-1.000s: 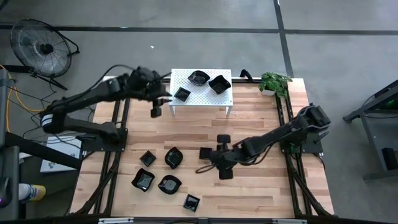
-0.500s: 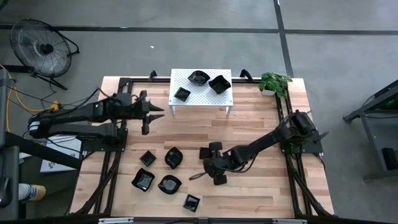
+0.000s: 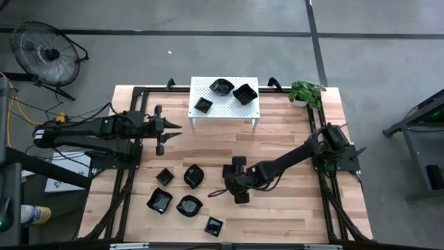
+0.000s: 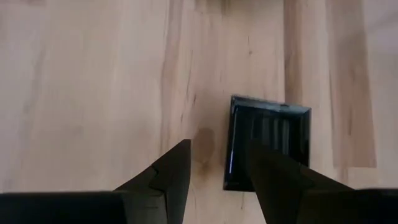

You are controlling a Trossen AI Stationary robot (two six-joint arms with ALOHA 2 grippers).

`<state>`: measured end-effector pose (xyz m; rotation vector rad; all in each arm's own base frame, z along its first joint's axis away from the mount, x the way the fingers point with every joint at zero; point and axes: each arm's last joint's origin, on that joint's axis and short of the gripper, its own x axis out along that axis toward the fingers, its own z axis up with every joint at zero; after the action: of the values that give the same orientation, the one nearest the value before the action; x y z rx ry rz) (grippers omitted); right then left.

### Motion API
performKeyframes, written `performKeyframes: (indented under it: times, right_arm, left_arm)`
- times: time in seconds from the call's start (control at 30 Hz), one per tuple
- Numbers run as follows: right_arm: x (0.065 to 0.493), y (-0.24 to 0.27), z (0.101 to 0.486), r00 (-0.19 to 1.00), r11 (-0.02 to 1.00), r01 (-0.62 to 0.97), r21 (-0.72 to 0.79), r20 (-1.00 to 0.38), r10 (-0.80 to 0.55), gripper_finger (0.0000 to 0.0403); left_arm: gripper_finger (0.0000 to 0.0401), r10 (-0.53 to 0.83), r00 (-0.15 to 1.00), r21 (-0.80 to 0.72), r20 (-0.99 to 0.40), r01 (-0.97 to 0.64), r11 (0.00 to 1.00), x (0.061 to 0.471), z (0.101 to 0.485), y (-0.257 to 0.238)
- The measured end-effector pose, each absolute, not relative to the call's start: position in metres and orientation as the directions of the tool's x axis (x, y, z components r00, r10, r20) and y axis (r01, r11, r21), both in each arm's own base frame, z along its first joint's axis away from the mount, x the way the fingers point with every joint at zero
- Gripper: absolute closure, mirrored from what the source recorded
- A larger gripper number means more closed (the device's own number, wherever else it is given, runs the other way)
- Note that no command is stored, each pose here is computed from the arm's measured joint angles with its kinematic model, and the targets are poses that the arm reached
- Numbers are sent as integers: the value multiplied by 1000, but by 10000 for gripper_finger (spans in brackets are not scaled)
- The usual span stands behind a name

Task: Pick & Place Mini shaped plates
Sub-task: Stack the black square plate on top of the black square plate on the shelf

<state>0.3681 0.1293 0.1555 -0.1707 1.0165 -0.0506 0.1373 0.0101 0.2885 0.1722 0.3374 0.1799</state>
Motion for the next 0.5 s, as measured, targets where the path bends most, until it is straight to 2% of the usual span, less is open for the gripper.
performKeyframes:
  times: [0.5]
  right_arm:
    - [371, 129, 132, 490, 968, -52, -246, -851, -189, 251]
  left_arm:
    - [304, 202, 927, 197, -316, -144, 970, 137, 288, 10]
